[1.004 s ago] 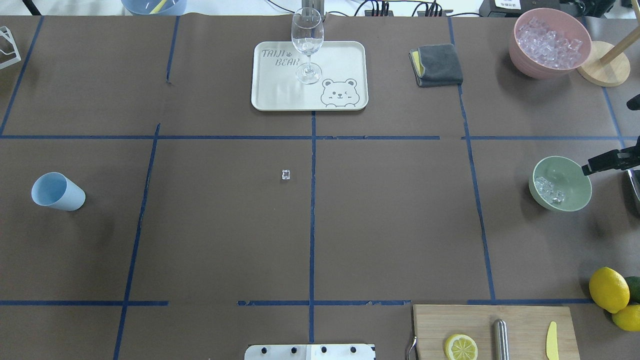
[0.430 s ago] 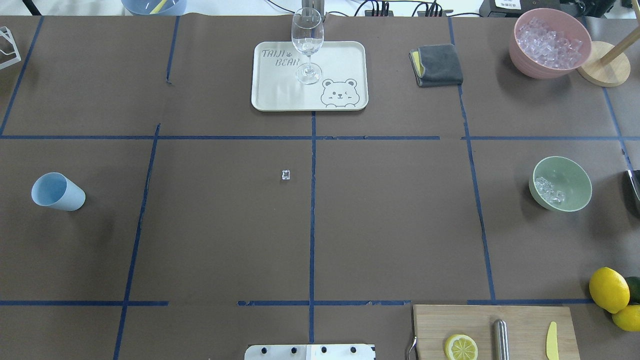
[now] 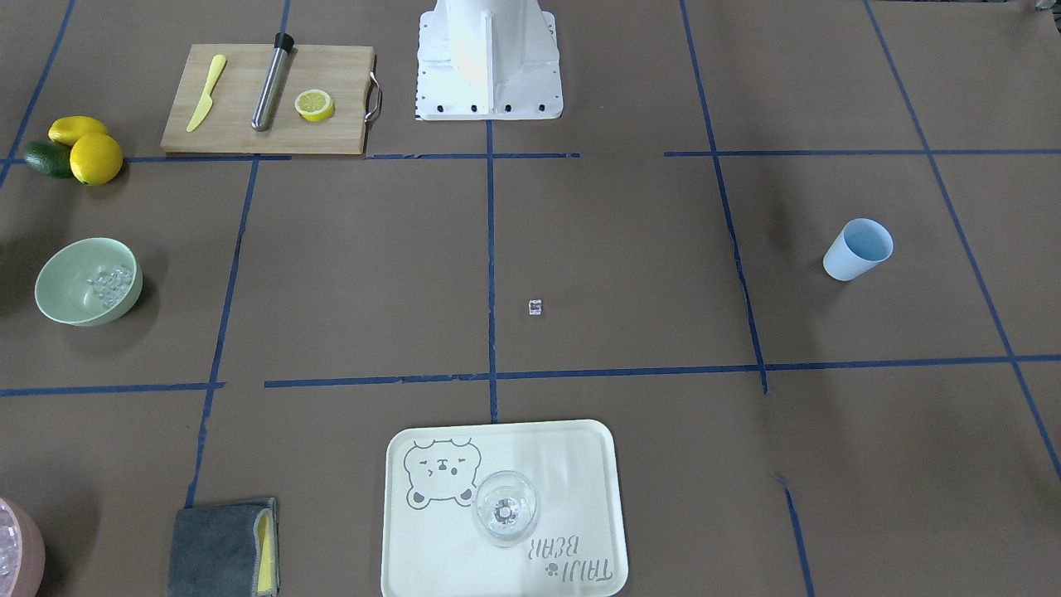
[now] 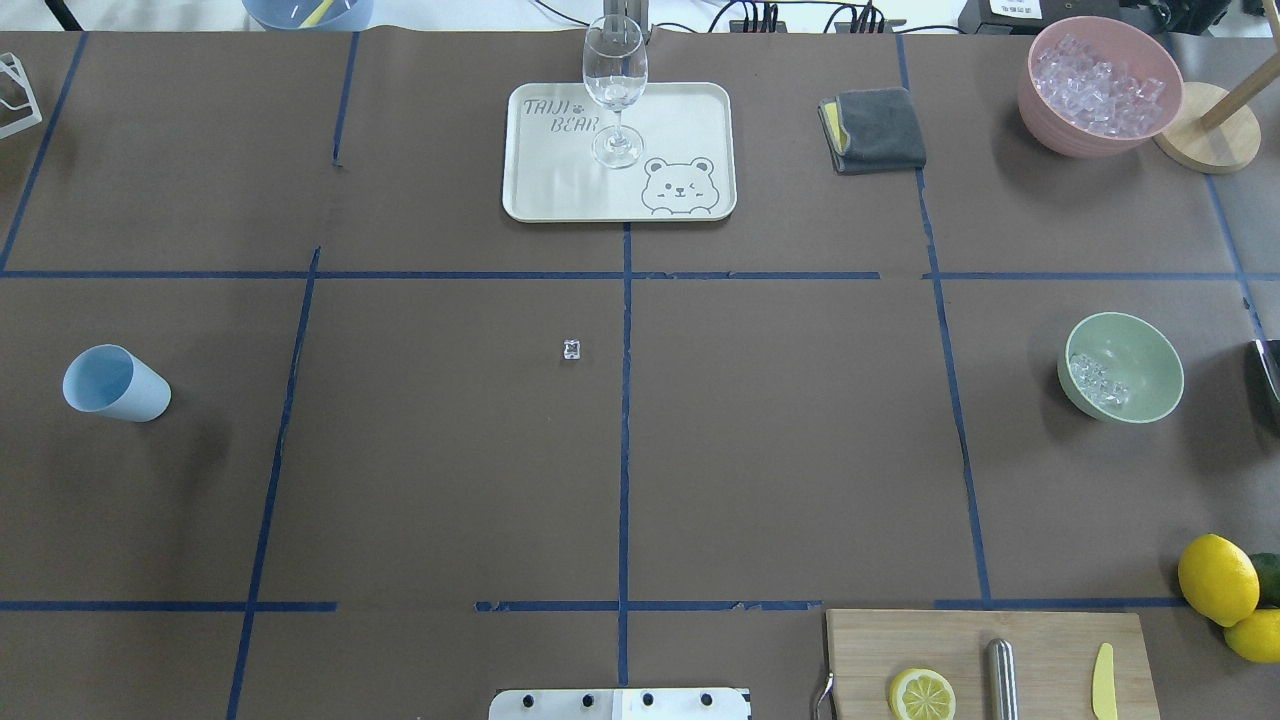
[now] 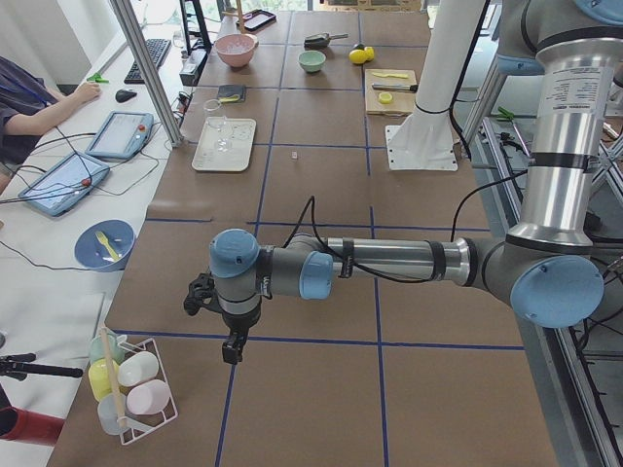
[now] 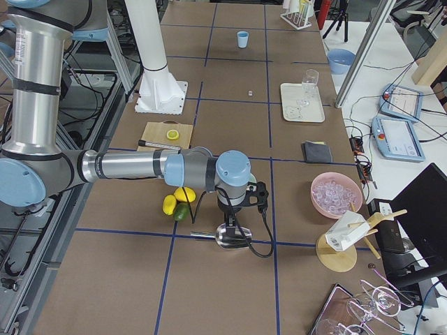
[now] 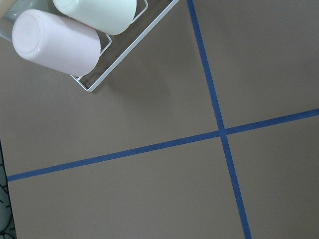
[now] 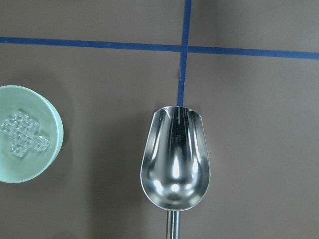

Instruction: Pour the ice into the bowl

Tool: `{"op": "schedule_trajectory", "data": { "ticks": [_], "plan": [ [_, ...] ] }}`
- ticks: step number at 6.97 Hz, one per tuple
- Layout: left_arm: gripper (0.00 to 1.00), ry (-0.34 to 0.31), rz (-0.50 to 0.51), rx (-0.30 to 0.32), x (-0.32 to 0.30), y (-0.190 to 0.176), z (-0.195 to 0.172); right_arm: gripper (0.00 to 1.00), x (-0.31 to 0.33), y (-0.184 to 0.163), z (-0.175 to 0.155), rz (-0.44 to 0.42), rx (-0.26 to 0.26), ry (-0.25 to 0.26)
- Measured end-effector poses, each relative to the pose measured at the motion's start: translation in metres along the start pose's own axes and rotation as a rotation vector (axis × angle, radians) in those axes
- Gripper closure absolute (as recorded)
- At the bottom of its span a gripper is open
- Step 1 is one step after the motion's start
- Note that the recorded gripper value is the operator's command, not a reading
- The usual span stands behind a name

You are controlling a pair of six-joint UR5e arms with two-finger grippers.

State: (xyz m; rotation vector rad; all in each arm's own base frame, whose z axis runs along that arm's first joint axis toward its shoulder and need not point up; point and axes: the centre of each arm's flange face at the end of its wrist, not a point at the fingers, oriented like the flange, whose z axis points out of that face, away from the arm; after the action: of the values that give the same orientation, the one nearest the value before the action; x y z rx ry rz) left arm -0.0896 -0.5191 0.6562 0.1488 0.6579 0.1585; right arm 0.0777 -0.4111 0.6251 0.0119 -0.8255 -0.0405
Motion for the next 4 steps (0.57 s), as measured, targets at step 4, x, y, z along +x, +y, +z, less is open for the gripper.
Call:
{"op": "schedule_trajectory", "data": {
  "ticks": [4],
  "plan": [
    [0.0,0.004,-0.025,-0.021,-0.006,0.014,0.011,0.0,0.023,-0.011,0.011,-0.011,0.028,0.019]
  ]
}}
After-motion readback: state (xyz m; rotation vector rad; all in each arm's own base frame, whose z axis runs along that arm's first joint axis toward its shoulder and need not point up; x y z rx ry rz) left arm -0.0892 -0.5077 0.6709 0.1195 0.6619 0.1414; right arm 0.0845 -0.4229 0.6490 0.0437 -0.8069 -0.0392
